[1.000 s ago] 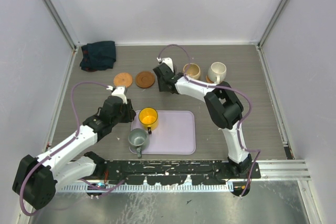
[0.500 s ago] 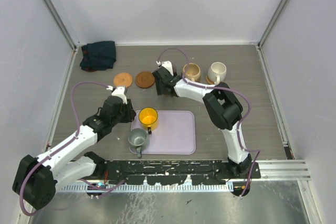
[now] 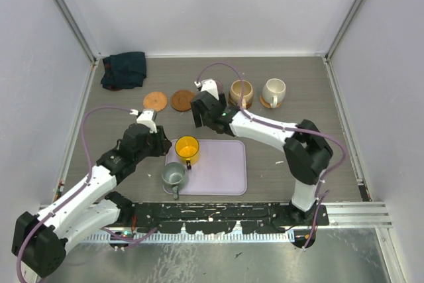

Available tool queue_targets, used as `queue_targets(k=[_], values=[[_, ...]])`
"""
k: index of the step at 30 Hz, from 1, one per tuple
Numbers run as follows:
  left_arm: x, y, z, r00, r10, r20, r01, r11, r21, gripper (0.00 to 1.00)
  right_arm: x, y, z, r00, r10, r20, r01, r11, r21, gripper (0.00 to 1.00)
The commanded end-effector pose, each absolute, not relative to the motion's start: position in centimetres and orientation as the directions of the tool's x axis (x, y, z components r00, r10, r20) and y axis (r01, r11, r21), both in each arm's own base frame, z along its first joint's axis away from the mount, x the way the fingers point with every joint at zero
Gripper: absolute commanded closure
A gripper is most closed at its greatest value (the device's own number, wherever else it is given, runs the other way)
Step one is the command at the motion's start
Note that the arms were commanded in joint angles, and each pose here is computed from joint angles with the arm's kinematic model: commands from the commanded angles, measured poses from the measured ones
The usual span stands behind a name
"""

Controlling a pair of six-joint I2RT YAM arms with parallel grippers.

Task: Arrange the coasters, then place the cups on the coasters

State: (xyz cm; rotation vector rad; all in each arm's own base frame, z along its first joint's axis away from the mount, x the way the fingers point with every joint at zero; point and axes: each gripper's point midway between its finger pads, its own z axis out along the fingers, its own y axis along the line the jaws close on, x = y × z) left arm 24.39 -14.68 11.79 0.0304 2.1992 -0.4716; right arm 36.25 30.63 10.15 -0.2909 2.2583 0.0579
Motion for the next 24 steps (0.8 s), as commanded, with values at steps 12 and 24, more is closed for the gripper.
queue_targets(k=[12,24], values=[[19.2,-17.3,13.7,-0.689,-0.092,-0.718,0.332,0.842,-0.426,0.38,34.9,24.0,19.1,-0.45,0.032,-0.893,-0.071,0.995,0.072,0.16],[18.9,-20.3,13.4,-0.685,0.006,-0.728,0.422,0.818,-0.39,0.28,33.8,24.5,17.7,-0.483,0.057,-0.874,-0.112,0.986,0.126,0.16]])
